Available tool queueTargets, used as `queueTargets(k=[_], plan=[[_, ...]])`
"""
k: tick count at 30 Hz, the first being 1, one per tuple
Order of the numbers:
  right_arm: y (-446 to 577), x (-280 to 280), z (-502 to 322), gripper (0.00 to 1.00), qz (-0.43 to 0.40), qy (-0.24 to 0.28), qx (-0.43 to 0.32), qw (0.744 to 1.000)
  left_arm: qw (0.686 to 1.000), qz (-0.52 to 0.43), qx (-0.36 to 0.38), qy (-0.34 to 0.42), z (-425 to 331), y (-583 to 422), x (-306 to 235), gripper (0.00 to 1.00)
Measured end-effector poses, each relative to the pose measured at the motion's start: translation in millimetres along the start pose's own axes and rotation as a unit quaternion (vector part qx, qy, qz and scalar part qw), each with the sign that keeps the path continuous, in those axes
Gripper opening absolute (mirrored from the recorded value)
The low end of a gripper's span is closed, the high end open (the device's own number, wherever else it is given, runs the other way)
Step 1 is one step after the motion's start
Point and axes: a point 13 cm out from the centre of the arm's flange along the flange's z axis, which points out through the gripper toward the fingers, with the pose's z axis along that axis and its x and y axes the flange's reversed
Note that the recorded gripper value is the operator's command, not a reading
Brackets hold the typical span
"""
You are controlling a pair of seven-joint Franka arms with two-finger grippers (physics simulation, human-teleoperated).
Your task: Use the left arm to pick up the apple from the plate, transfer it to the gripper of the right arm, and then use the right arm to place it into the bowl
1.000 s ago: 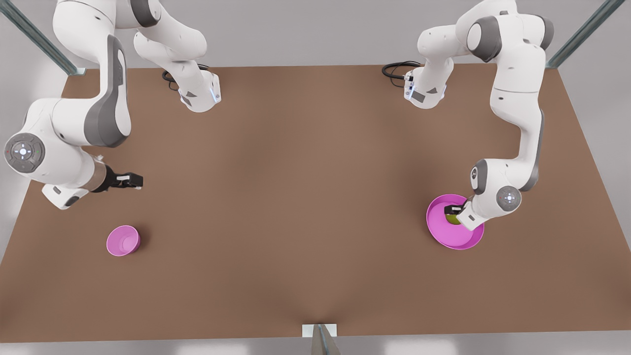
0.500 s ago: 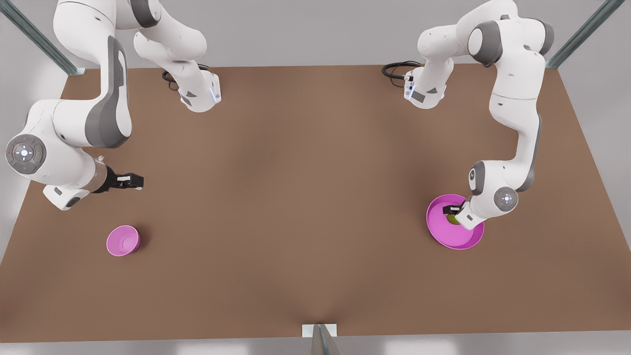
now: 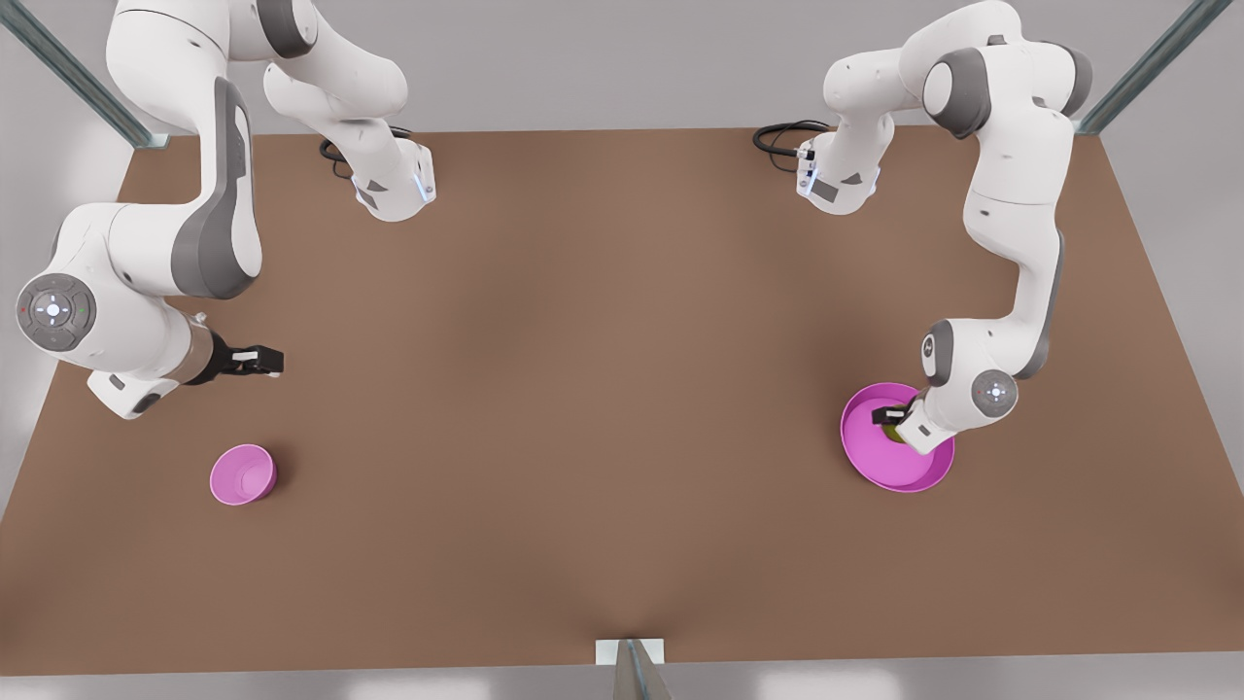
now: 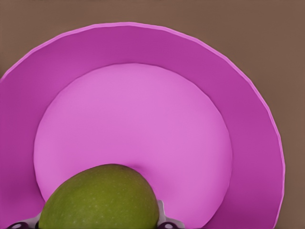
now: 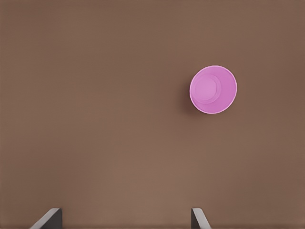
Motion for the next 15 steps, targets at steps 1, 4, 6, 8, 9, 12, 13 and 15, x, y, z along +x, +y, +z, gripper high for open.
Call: queueTargets(k=[1, 4, 6, 8, 9, 12, 13, 15], plan=[[0.5, 0.0, -0.1, 1.0, 0.0, 0.0, 0.0, 1.0, 1.0, 0.0, 0.0, 0.0, 0.6, -0.1, 0.6, 0.94], [0.9, 0.2, -0.3, 1.0, -0.001, 0.0, 0.001, 1.0, 1.0, 0.0, 0.001, 0.0, 1.4, -0.4, 1.6, 0.94], [0.0, 0.3, -0.1, 1.0, 0.0, 0.001, 0.001, 1.0, 1.0, 0.0, 0.0, -0.003, -1.3, -0.1, 0.3, 0.94], [-0.6, 0.0, 0.6, 1.0, 0.0, 0.001, 0.001, 1.0, 1.0, 0.0, -0.001, -0.007, -6.1, 0.9, -1.8, 0.94], [-0.7, -0.1, 0.7, 1.0, 0.0, 0.001, 0.001, 1.0, 1.0, -0.001, -0.001, -0.009, -8.0, 1.4, -2.7, 0.94], [-0.8, -0.3, 0.7, 1.0, 0.0, 0.001, 0.002, 1.0, 1.0, -0.009, 0.007, -0.017, -16.2, -1.3, -6.1, 0.94], [-1.0, -0.4, 0.7, 1.0, 0.0, 0.0, 0.002, 1.0, 1.0, -0.012, 0.01, -0.017, -16.5, -1.8, -6.4, 0.94], [-1.8, -0.4, 0.7, 1.0, 0.0, 0.0, 0.002, 1.0, 1.0, -0.015, 0.013, -0.017, -15.2, -3.3, -6.4, 0.94]])
